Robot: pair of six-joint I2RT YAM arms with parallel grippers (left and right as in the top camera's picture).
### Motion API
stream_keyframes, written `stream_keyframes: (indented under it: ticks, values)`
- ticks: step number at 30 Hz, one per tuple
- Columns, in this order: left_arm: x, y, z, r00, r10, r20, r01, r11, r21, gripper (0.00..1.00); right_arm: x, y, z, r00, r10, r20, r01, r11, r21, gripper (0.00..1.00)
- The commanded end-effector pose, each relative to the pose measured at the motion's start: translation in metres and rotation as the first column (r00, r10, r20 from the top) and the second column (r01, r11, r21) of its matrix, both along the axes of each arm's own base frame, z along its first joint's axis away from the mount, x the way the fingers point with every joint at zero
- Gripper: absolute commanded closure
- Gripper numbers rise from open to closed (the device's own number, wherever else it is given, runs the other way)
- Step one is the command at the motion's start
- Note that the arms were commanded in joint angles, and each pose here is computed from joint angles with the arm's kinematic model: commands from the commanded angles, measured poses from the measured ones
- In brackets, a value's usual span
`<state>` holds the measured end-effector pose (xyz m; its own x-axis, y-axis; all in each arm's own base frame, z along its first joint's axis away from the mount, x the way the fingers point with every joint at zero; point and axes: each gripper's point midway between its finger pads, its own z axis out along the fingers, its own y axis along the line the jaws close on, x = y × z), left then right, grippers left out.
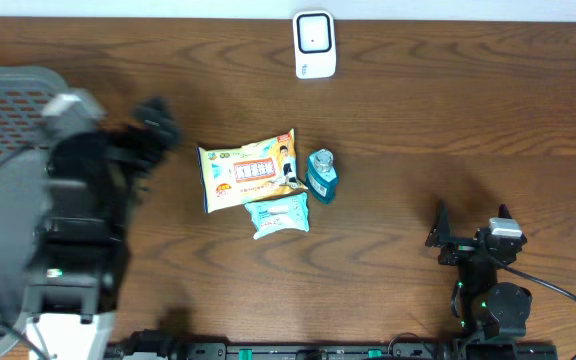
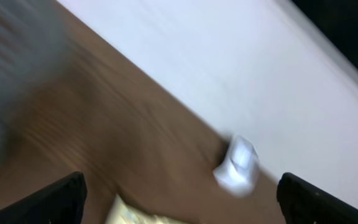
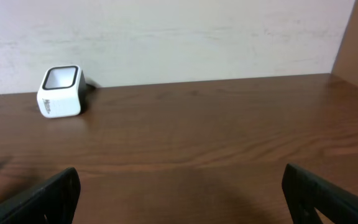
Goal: Scan the item barcode
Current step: 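Reach the left gripper into the basket and grasp the Kleenex pack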
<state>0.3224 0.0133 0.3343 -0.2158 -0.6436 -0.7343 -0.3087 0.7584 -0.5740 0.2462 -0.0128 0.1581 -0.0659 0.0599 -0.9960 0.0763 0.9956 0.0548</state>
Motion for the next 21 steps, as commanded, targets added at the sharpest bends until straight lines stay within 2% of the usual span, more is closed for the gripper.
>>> stream_keyframes:
  ticks: [1,7,10,14,18,21]
  values:
    - [-0.005,0.066,0.032,0.979,0.201,0.036,-0.201,0.979,0.019,0.02,0.0,0.001,-0.001,1.0,0.006,-0.002,-0.006,1.0,-0.008,0.01]
    - [-0.025,0.14,0.048,0.916,0.401,-0.01,-0.4,0.911,-0.1,0.02,0.0,0.001,-0.001,1.0,0.006,-0.002,-0.006,1.0,-0.008,0.01]
    - [-0.046,0.175,0.021,0.834,0.534,-0.139,-0.552,0.812,-0.19,0.02,0.0,0.001,-0.001,1.0,0.006,-0.002,-0.006,1.0,-0.008,0.01]
    - [-0.082,0.207,-0.039,0.666,0.639,-0.385,-0.743,0.611,-0.273,0.02,0.0,0.001,-0.001,1.0,0.006,-0.002,-0.006,1.0,-0.008,0.01]
    - [-0.107,0.224,-0.086,0.526,0.635,-0.566,-0.845,0.465,-0.263,0.02,0.0,0.001,-0.001,1.0,0.006,-0.002,-0.006,1.0,-0.008,0.01]
    - [-0.12,0.23,-0.116,0.439,0.593,-0.675,-0.889,0.396,-0.23,0.02,0.0,0.001,-0.001,1.0,0.006,-0.002,-0.006,1.0,-0.008,0.01]
